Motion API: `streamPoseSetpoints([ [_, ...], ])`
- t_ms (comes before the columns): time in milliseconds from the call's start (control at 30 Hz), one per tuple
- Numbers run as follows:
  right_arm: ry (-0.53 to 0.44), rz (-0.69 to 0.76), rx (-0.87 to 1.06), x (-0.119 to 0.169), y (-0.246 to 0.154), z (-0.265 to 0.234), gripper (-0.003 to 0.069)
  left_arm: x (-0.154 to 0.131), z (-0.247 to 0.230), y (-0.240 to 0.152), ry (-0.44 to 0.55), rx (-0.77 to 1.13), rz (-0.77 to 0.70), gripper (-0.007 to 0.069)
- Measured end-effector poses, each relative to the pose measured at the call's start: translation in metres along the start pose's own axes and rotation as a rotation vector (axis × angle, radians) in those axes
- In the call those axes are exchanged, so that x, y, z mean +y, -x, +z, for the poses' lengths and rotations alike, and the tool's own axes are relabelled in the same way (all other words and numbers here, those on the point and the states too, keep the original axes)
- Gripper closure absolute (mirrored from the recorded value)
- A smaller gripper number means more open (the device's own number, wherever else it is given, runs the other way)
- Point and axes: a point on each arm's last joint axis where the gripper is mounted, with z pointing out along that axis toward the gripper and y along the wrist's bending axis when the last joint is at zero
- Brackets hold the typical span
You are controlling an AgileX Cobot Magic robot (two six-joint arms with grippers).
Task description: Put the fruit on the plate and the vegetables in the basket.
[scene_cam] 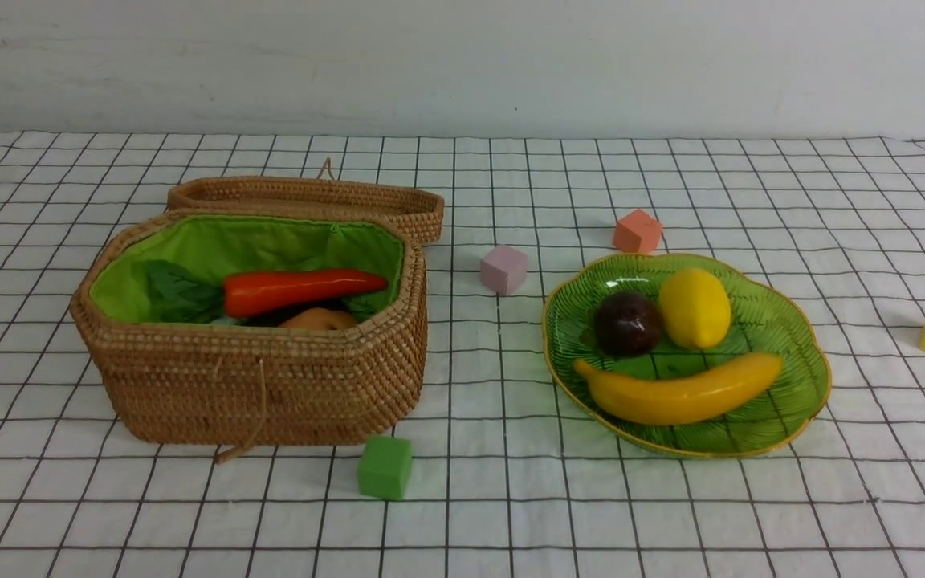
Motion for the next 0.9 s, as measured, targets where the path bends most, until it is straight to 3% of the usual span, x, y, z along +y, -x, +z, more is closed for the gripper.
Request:
streamPoseSetpoints([
  [267, 0.019, -0.018, -0.100, 0.000, -0.017, -0.020, 0.0638, 0.002, 0.000, -0.006, 0.020, 0.049, 0.000, 0.0638],
  [367, -0.033, 0.005, -0.165, -0.006, -0.026, -0.027, 0.0638, 0.002, 0.000, -0.006, 0.021, 0.052, 0.000, 0.0638],
  [533, -0.223, 0.031, -0.420, -0.024, -0.051, -0.020, 0.0638, 0.002, 0.001, -0.006, 0.022, 0.053, 0.000, 0.0638],
  [667, -0.376, 0.106, -0.706, -0.049, -0.073, 0.028, 0.0638, 0.003, 0.001, -0.007, 0.023, 0.055, 0.000, 0.0635],
  [900, -0.450, 0.209, -0.759, -0.082, -0.111, 0.101, 0.0638, 0.003, 0.001, -0.007, 0.023, 0.056, 0.000, 0.0630],
])
